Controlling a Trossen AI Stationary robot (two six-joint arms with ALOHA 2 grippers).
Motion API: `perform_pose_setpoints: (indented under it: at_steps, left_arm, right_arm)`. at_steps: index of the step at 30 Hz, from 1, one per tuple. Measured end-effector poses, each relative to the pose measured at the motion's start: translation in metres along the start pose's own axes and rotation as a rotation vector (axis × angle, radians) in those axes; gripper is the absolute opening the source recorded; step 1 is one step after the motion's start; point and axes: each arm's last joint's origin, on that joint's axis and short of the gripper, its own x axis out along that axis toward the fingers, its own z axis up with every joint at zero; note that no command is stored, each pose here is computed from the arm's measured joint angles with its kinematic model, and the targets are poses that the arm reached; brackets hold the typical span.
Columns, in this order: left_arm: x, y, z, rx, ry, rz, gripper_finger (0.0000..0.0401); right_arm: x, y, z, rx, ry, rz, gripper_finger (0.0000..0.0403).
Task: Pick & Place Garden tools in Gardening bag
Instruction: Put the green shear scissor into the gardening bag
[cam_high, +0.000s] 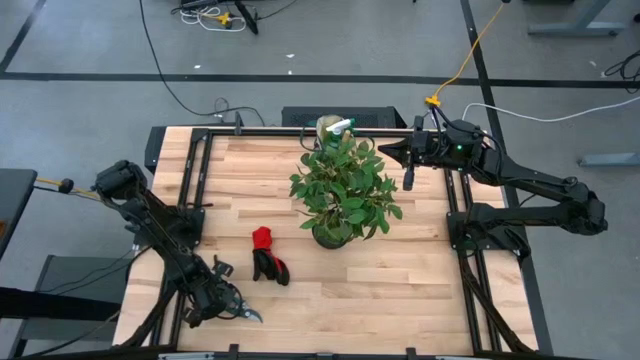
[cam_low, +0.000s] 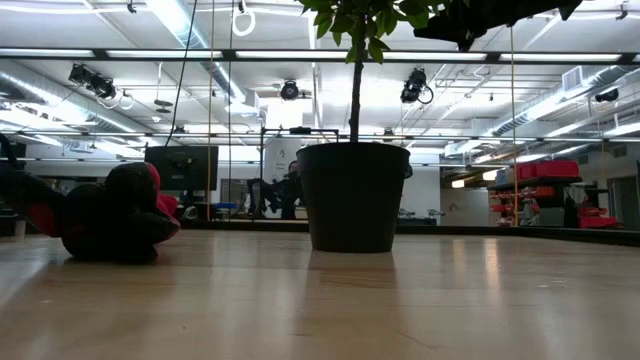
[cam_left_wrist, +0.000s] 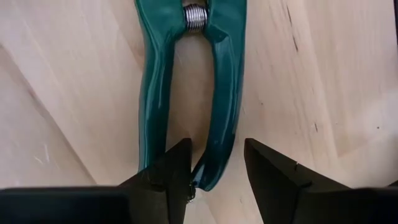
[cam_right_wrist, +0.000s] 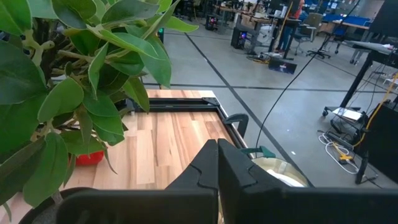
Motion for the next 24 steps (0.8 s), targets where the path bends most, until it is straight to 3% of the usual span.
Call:
perform_pose_setpoints:
  at_steps: [14, 24]
  left_arm:
    - [0.0002, 0.0003, 0.0003, 0.001, -0.013, 0.017, 0.0153]
    - [0.0007, 0.0008, 0.0006, 0.000, -0.019, 0.025, 0.0093]
  right_arm:
    - [0.0001, 0.0001, -0.0007, 0.001, 0.007, 0.001, 0.0000]
    - [0.0000, 0.0001, -0.0008, 0.001, 0.008, 0.002, 0.0000]
